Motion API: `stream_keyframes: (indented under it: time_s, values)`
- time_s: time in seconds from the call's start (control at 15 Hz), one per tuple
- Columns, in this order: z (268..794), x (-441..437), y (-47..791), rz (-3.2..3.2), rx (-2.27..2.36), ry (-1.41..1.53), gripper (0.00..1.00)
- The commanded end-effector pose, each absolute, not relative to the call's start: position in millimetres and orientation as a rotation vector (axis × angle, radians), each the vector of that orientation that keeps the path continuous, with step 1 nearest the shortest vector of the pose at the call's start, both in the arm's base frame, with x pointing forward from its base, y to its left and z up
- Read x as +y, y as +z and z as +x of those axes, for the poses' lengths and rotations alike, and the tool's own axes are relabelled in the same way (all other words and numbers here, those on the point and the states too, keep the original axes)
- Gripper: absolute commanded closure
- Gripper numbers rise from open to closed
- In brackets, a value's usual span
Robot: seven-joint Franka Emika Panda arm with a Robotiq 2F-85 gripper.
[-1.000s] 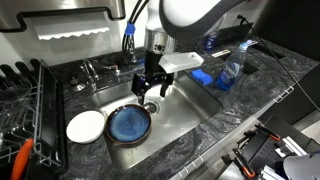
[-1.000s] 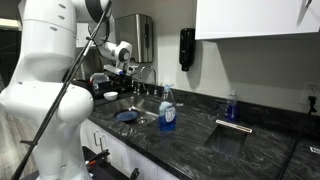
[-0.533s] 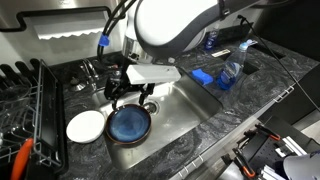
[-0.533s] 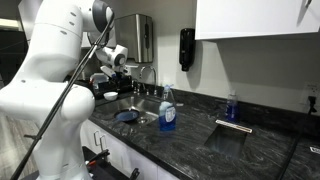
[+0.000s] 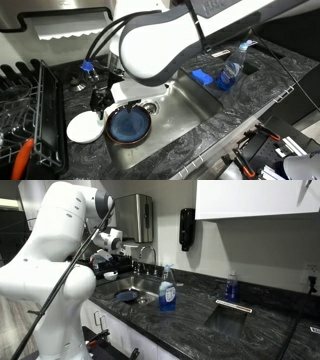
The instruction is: Move the white bowl to the right side of the sink
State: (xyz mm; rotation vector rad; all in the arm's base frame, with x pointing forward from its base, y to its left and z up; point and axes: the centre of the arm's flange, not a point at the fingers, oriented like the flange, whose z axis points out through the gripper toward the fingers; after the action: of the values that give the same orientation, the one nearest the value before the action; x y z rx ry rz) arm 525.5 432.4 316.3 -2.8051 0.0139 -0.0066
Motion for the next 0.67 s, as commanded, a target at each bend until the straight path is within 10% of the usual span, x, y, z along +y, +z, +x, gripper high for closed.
stream_keyframes:
  time_s: [0.0,0.6]
  values:
    - [538,453,301,-2.813,-0.036,-0.073,0.00]
    - [554,471,272,-2.852,-0.104,-0.098,0.00]
